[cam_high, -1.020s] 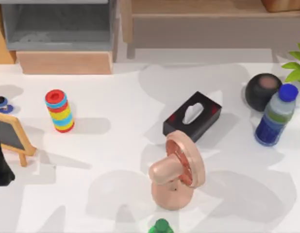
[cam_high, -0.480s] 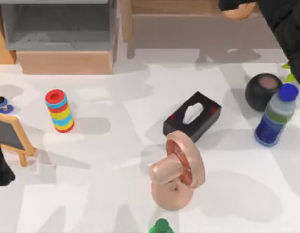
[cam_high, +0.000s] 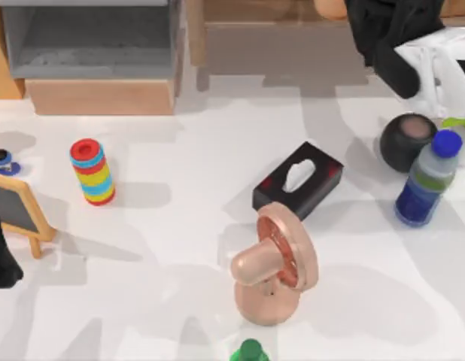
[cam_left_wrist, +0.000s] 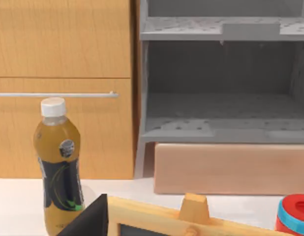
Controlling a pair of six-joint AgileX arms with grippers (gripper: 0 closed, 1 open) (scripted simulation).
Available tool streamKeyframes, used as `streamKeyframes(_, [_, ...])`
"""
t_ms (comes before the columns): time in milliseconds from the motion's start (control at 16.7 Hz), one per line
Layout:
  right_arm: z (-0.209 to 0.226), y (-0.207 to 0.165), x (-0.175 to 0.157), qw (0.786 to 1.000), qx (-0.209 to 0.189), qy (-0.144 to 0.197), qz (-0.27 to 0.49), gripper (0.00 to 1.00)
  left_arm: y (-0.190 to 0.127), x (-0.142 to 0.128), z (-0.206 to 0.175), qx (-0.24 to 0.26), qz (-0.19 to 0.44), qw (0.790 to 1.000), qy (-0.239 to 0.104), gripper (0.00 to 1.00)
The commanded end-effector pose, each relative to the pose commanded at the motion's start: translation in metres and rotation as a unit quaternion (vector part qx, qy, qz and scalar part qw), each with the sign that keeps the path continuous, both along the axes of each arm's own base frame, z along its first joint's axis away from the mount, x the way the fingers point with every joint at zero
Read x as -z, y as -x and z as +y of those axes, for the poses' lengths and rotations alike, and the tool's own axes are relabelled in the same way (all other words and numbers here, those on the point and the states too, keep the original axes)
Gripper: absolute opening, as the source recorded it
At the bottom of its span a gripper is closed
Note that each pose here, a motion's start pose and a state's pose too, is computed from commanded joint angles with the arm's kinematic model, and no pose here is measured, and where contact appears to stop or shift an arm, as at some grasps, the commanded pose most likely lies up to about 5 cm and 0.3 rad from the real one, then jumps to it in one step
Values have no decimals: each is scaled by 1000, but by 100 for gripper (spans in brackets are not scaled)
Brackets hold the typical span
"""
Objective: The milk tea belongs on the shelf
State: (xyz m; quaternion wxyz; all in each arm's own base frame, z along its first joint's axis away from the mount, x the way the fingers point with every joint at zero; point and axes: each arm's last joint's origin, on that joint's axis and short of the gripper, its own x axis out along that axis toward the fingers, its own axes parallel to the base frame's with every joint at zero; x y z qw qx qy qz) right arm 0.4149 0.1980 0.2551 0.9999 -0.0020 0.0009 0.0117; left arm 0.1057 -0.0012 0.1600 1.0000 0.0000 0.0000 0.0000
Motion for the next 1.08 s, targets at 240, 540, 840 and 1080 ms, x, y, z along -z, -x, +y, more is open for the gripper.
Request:
streamKeyframes(240, [10,-4,-13,1000,19,3,-2,0,0,0,0,0,0,1000,0,100])
streamKeyframes(540, [8,-5,-14,1000,21,1,-3,0,0,0,0,0,0,1000,0,100])
streamKeyframes(840, [11,-31,6,1000,18,4,-1,0,0,0,0,0,0,1000,0,100])
streamKeyframes(1080, [10,-45,16,1000,19,3,-2,0,0,0,0,0,0,1000,0,100])
